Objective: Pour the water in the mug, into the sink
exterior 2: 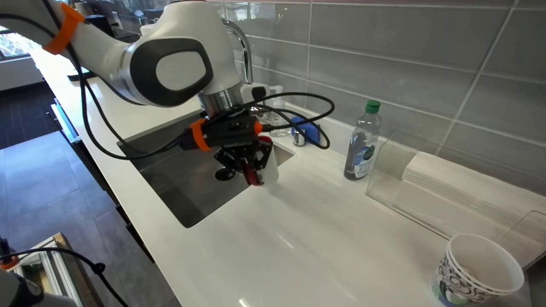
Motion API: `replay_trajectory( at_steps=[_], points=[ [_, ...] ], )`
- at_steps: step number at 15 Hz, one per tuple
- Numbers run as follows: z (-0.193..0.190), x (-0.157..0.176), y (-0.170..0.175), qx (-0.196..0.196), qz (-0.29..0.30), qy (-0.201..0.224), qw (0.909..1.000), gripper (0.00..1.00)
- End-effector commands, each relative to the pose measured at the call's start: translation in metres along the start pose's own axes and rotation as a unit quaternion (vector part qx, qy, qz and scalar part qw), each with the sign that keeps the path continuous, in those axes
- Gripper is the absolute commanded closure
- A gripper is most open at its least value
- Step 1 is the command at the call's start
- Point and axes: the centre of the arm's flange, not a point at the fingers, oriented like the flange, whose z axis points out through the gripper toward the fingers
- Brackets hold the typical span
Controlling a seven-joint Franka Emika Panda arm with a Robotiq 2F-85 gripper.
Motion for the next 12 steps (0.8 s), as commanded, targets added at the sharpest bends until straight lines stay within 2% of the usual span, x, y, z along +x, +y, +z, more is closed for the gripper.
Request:
replay_trajectory(
  at_steps=[1,7,8,12],
  points=[
    [-0.022,0.016,-0.011,-0.064,-0.012,0.004,0.9979,0.95],
    [-0.036,0.042,-0.019,-0.111,-0.031,-0.026,0.9929,0.95],
    [-0.019,0.033,-0.02,-0.084,-0.035,-0.019,0.9957,0.8],
    [-0.023,0.038,-0.021,-0.091,-0.037,-0.024,0.9949,0.8]
  ],
)
